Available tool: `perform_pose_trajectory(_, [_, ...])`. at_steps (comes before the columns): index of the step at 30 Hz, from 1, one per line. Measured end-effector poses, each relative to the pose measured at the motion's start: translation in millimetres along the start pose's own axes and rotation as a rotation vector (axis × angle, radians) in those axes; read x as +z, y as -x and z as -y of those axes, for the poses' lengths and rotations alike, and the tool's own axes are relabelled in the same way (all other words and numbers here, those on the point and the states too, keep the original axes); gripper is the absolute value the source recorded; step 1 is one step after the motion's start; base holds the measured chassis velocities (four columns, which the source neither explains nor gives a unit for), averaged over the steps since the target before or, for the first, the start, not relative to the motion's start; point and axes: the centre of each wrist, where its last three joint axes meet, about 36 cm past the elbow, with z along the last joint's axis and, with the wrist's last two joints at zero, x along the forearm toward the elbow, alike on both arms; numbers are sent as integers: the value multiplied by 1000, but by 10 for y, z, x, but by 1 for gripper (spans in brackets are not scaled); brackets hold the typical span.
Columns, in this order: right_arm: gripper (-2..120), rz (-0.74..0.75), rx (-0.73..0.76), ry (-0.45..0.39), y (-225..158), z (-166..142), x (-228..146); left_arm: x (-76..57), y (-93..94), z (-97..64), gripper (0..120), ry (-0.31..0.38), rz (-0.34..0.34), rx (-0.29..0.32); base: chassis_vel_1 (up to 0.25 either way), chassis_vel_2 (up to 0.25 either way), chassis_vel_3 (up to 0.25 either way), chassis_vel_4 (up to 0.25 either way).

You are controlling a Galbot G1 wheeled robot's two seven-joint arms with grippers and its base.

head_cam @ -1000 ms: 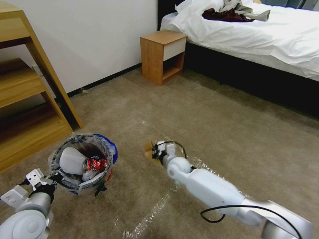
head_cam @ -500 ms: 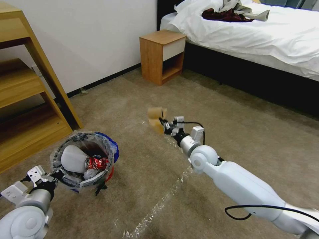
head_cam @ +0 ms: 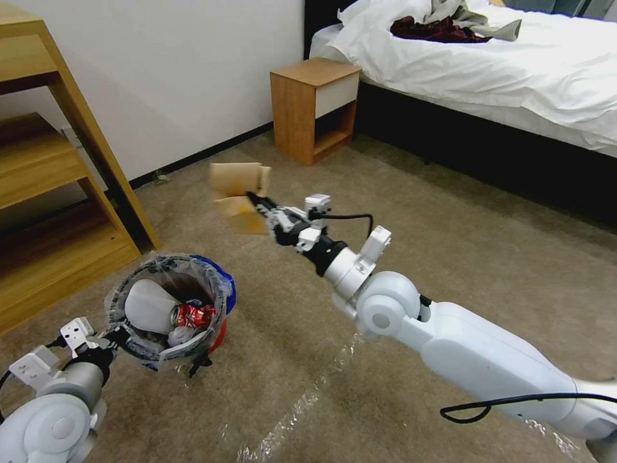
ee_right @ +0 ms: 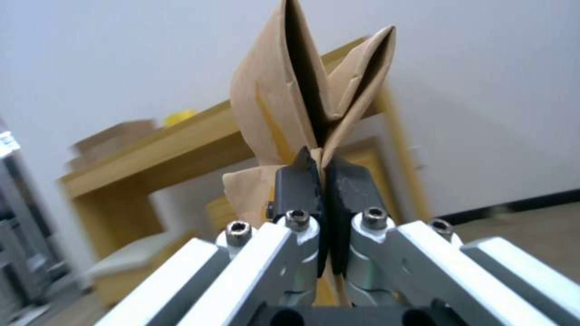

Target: Pick up the trash bin and place the garbage on the floor into it.

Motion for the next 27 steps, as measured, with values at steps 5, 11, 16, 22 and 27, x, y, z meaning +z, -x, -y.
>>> perform_pose_trajectory(5, [0, -64, -67, 14, 146, -197, 47, 6, -4, 4, 1, -3, 1, -1, 0, 0, 0, 0])
perform_pose_trajectory(11, [0, -139, -108, 22, 329, -319, 202, -12, -19, 12, 1, -1, 6, 2, 0, 0, 0, 0])
perform_pose_trajectory(16, [0, -186, -115, 18, 444, -328, 353, -36, -41, 25, 1, -2, 12, 9, 0, 0, 0, 0])
perform_pose_trajectory(22, [0, -228, -116, 5, 549, -312, 529, -58, -60, 37, 1, -2, 16, 15, 0, 0, 0, 0])
perform_pose_trajectory(27, [0, -267, -123, -13, 659, -311, 745, -64, -64, 43, 1, -4, 19, 18, 0, 0, 0, 0])
